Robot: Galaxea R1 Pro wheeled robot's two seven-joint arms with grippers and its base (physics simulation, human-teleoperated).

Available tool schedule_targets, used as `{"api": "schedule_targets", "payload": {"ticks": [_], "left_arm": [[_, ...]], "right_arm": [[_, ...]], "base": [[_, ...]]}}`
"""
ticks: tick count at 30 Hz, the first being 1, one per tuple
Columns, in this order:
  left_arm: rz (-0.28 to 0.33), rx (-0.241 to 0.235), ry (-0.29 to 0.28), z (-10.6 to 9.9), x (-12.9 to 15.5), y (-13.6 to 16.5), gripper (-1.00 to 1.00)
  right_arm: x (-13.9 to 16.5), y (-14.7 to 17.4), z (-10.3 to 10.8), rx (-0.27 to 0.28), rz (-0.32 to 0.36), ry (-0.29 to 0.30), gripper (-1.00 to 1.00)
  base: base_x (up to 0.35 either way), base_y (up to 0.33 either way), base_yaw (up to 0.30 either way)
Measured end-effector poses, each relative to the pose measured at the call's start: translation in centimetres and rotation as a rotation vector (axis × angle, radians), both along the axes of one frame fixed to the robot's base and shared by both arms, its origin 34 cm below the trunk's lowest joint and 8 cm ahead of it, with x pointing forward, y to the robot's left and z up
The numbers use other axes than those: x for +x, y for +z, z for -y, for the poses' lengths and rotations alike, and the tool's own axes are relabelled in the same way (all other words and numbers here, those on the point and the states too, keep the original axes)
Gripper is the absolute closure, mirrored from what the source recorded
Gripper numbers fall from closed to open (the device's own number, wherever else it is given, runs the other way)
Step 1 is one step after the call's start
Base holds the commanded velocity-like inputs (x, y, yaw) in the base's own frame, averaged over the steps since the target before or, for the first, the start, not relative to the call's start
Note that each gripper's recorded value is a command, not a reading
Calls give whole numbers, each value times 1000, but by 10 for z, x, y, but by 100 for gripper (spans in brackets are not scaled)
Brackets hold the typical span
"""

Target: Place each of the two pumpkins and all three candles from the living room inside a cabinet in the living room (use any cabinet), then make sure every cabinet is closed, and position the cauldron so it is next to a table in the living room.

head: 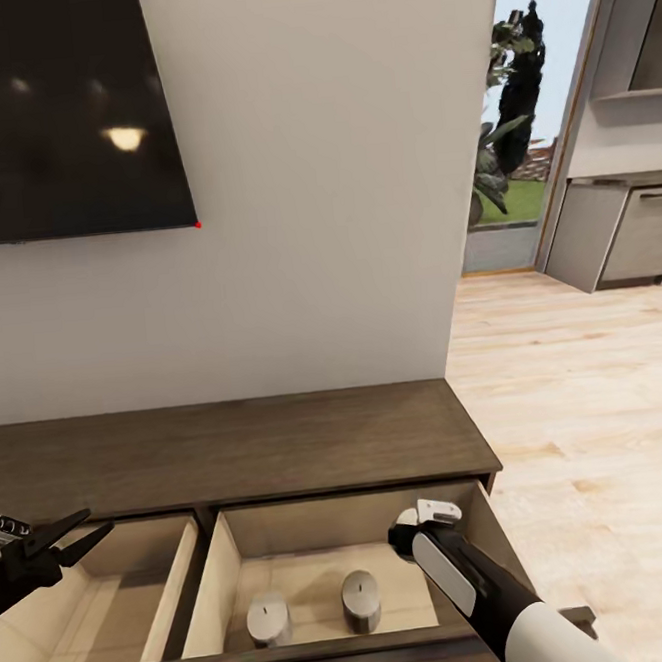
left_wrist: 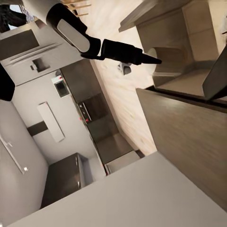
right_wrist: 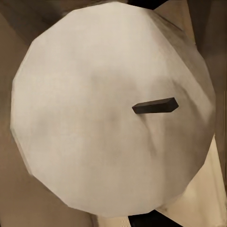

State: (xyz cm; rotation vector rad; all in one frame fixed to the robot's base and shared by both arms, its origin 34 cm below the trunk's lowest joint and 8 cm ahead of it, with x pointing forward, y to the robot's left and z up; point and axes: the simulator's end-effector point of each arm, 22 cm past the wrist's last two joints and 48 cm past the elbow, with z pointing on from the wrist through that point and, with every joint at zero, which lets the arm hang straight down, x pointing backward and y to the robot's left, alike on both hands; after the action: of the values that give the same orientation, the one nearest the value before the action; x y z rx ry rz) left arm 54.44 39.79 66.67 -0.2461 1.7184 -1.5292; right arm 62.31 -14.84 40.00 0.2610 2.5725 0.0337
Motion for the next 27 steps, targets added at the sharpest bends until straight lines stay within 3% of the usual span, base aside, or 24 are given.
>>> {"api": "schedule_targets", "payload": {"ticks": [4, 10, 12, 13, 18, 26, 27], "left_arm": [[8, -6, -5, 1, -3, -6, -100], [18, -16, -12, 1, -8, -16, -100], [20, -18, -13, 1, -9, -20, -100], [22, -21, -14, 2, -10, -22, -100], [36, -36, -23, 2, -15, -28, -100], [26, -39, -23, 0, -18, -44, -100], [22, -39, -23, 0, -17, -46, -100]], "right_arm": [[-12, -11, -7, 7, -68, 46, 100], [30, 34, -19, -5, -64, 142, 100], [52, 58, -25, 18, -53, 159, 100], [52, 59, -25, 19, -84, 173, 100], [59, 63, -24, 47, -167, 188, 100], [63, 43, -28, 62, -159, 144, 100], [63, 37, -20, 23, -166, 147, 100]], "base": [[0, 0, 0], [0, 0, 0], [0, 0, 0], [0, 0, 0], [0, 0, 0], [0, 0, 0], [0, 0, 0]]}}
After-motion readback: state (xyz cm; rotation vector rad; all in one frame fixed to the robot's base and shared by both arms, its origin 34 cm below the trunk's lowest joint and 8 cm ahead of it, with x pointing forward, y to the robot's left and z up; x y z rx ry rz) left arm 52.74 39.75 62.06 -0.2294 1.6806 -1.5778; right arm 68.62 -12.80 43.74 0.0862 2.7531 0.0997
